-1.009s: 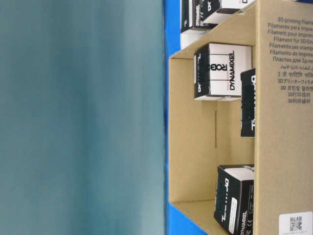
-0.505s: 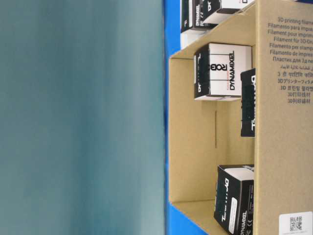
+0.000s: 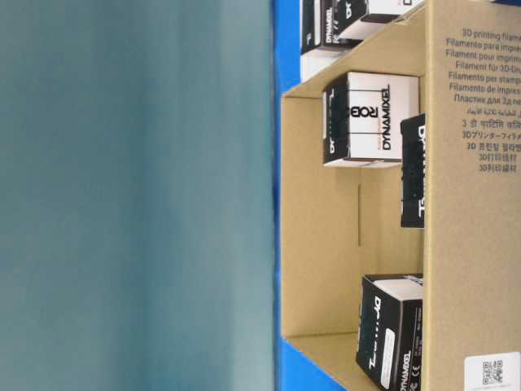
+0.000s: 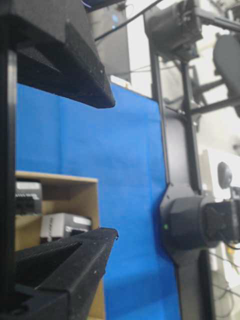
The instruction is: Pick a box that is randomly placed inside the cardboard box.
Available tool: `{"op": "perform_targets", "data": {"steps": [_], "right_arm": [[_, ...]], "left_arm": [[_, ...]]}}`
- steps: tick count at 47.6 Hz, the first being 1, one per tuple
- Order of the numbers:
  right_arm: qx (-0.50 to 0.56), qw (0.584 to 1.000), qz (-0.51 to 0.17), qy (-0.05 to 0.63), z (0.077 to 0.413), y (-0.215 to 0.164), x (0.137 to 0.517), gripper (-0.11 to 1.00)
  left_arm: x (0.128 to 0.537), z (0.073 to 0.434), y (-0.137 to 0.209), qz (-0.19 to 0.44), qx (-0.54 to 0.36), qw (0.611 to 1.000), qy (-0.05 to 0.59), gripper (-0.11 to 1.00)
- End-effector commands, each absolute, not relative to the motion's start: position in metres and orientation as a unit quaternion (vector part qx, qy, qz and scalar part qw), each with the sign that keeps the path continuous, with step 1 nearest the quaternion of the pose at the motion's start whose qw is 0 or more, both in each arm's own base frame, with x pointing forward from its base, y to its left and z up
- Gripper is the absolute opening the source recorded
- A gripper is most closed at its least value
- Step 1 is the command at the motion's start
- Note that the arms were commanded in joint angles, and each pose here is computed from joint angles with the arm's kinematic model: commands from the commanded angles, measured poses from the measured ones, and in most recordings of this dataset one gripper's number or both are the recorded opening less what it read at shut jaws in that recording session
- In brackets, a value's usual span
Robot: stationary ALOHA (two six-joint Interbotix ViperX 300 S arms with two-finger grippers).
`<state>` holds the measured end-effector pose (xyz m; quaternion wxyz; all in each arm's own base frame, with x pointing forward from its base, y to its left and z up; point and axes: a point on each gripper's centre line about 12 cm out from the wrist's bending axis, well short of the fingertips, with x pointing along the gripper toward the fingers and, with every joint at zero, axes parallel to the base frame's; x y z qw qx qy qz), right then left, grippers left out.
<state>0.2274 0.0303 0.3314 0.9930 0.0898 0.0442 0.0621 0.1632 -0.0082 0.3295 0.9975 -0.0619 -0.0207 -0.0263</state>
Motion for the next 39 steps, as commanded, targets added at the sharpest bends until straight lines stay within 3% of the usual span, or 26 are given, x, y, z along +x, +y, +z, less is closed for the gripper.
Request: {"op": "perform_targets", "data": {"steps": [1, 39], "right_arm": [[0.096, 0.992, 0.063, 0.042, 0.331, 0.031, 0.227, 0.96], [0.095, 0.990, 0.087, 0.057, 0.313, 0.037, 0.201, 0.96]], "left_arm": [[0.164, 0.336, -0.008, -0.025, -0.062, 0.997, -0.028, -0.07], [0.176, 0.321, -0.009, -0.026, -0.060, 0.998, 0.005, -0.07]]}}
